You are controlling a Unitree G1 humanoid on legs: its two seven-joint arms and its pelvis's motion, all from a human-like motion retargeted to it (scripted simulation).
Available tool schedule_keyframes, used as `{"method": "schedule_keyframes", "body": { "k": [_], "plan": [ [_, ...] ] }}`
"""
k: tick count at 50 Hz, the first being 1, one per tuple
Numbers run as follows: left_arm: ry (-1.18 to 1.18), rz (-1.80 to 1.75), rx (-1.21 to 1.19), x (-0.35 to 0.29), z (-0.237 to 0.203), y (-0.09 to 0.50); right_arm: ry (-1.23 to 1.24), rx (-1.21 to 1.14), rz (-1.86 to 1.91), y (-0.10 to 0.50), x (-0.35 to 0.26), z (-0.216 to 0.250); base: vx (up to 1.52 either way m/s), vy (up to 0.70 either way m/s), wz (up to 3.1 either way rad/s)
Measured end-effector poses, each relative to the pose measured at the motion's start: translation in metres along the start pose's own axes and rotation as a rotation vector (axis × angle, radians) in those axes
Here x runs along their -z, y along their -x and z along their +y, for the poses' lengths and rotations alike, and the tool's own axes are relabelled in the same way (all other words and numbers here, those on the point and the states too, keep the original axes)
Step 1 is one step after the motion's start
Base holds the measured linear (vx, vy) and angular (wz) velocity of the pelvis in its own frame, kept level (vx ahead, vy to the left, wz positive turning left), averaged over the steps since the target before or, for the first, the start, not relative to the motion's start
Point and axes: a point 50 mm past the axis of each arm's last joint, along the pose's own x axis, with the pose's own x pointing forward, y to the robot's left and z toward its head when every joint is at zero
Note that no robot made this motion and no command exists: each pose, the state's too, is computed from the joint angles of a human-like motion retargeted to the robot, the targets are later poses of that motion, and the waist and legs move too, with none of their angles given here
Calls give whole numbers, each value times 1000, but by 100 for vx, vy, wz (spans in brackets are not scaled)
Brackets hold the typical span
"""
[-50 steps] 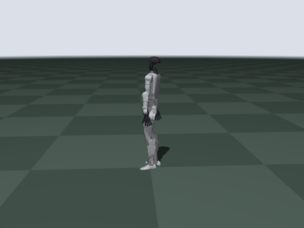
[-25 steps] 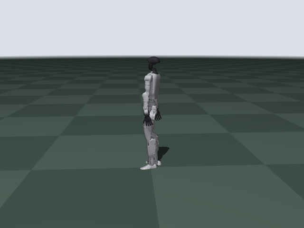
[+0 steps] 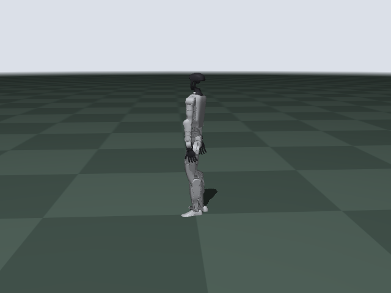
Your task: In place motions
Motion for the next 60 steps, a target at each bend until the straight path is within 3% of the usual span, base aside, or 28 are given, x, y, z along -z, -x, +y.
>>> {"method": "schedule_keyframes", "body": {
  "k": [18,30,60],
  "plan": [
    [17,-56,-14,-20,12,6,-28,55,-117,3,-22,-6,-2,0,0],
    [13,-53,-39,-20,19,8,-48,38,-3,-1,7,-1,1,-2,-3],
    [-37,0,23,-5,-1,1,31,17,-26,1,-10,1,0,0,0]
  ]
}}
